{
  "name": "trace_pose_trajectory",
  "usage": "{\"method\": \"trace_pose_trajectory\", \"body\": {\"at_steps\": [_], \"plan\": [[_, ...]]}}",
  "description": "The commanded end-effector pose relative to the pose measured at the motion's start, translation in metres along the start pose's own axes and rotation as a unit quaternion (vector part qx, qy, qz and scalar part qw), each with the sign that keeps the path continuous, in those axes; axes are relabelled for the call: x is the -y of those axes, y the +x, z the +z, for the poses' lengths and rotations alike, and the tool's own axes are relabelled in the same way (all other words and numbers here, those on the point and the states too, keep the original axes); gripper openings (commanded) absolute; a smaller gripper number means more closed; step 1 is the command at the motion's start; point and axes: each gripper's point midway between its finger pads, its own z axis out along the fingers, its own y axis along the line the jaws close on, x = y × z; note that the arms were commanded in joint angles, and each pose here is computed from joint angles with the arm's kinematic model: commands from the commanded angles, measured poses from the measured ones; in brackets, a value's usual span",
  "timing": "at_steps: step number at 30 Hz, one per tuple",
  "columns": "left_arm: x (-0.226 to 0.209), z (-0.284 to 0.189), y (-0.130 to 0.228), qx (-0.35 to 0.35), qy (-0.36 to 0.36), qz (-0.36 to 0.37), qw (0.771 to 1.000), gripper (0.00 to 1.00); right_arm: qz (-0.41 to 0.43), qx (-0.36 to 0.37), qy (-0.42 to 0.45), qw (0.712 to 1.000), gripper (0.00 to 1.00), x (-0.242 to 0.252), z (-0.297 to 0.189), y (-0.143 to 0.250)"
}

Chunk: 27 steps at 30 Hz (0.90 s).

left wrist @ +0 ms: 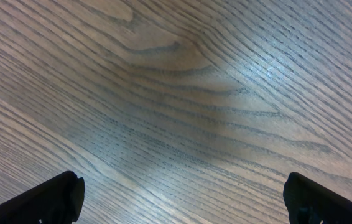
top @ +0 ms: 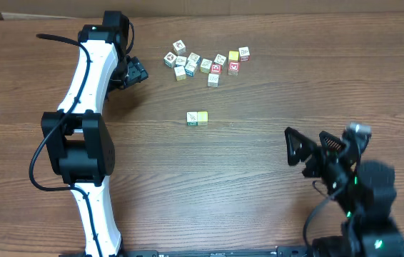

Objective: Form a horizontal line
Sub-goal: 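Raise the right arm from rest and swing it toward the cluster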

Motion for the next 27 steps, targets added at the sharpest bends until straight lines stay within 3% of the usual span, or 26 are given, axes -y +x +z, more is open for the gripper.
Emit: {"method": "trace_pose_trajectory", "body": {"at_steps": [1, 8, 14, 24, 27], "plan": [[0.002, 0.0, -0.004, 0.005, 0.001, 0.004, 1.0, 1.0, -0.003, -0.058, 0.009, 0.998, 1.0, -0.016, 0.01, -0.019], [0.002, 0.0, -0.004, 0.005, 0.001, 0.004, 1.0, 1.0, 0.034, -0.251, 0.09, 0.963, 1.0, 0.004, 0.054, 0.007], [0.002, 0.0, -0.004, 0.005, 0.001, 0.004, 1.0, 1.0, 0.083, -0.362, 0.08, 0.925, 1.0, 0.014, 0.093, 0.056], [0.002, 0.0, -0.004, 0.005, 0.001, 0.004, 1.0, 1.0, 0.102, -0.398, 0.082, 0.908, 1.0, 0.025, 0.118, 0.079], [0.002, 0.0, -0.004, 0.005, 0.001, 0.004, 1.0, 1.0, 0.1, -0.395, 0.08, 0.91, 0.89, 0.025, 0.119, 0.077]]}}
